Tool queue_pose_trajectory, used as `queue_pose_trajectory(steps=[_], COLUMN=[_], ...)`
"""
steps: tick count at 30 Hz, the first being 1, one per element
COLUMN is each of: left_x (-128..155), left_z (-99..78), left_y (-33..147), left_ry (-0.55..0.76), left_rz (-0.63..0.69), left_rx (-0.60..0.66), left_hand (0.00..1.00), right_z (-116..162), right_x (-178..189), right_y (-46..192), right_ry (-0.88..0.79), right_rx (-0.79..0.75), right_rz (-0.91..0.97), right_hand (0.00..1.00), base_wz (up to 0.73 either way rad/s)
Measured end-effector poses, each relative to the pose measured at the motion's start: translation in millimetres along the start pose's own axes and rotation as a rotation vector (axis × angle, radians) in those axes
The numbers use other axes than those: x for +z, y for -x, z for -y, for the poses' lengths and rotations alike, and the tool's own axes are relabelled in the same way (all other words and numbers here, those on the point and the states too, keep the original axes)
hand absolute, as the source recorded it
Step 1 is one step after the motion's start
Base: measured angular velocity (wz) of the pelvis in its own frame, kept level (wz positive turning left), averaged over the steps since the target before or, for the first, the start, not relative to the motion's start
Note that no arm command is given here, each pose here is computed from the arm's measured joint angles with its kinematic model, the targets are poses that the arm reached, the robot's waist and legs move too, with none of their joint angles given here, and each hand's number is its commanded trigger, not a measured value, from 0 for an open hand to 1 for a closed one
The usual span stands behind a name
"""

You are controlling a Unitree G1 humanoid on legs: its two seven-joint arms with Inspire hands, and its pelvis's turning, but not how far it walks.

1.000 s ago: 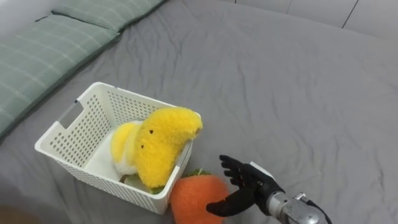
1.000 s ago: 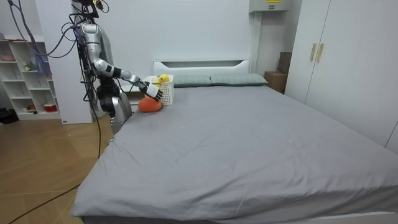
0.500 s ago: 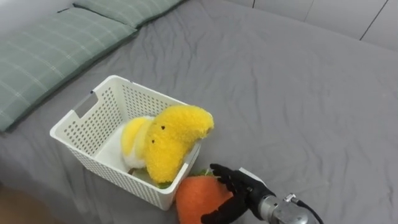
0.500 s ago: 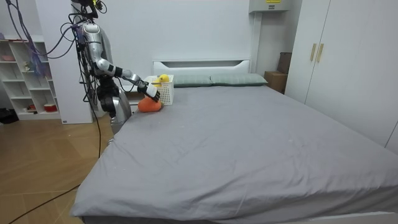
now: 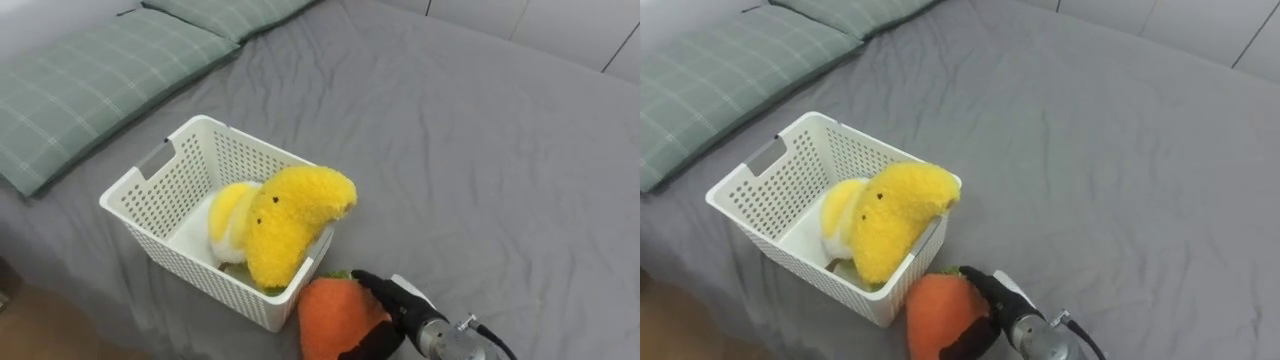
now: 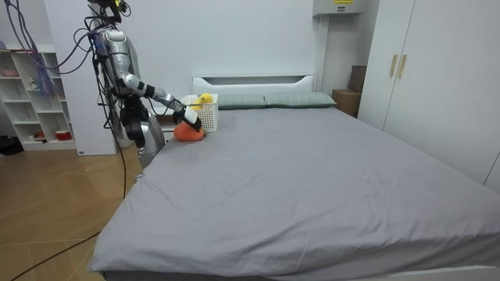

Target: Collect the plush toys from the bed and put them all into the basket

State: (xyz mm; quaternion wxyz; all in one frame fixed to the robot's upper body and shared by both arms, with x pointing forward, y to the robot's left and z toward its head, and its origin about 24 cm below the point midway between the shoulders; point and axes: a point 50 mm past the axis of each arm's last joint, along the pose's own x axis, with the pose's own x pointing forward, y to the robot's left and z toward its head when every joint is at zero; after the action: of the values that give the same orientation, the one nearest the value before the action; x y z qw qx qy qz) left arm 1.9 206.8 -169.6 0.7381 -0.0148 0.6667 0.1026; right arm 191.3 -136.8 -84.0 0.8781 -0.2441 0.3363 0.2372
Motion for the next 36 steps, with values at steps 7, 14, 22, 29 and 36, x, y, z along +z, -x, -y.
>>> queue_pose_trajectory(steps=[7,14,22,29,36], left_x=[-4.5,-6.4,-10.1,-17.9,-16.7], left_z=[1.2,0.6,-0.7,-2.8,-2.7], left_y=[0.6,0.5,0.5,0.4,0.5], left_ry=[-0.007,-0.025,-0.036,-0.083,-0.105], left_rz=[-0.009,-0.016,-0.03,-0.063,-0.06], left_rx=[-0.003,0.002,0.005,0.009,0.004], left_hand=[0.0,0.0,0.0,0.0,0.0], right_z=[1.9,10.6,8.0,3.7,0.1], right_x=[-2.9,0.7,-3.1,-9.8,-8.4], right_y=[-3.0,-7.5,-10.7,-11.8,-13.0], right_ry=[0.104,0.177,0.178,0.168,0.15], right_rx=[-0.033,-0.093,-0.087,-0.068,-0.062], right_rz=[-0.04,-0.053,-0.078,-0.107,-0.102], right_hand=[0.64,1.0,1.0,1.0,1.0], base_wz=[0.07,0.06,0.06,0.03,0.03])
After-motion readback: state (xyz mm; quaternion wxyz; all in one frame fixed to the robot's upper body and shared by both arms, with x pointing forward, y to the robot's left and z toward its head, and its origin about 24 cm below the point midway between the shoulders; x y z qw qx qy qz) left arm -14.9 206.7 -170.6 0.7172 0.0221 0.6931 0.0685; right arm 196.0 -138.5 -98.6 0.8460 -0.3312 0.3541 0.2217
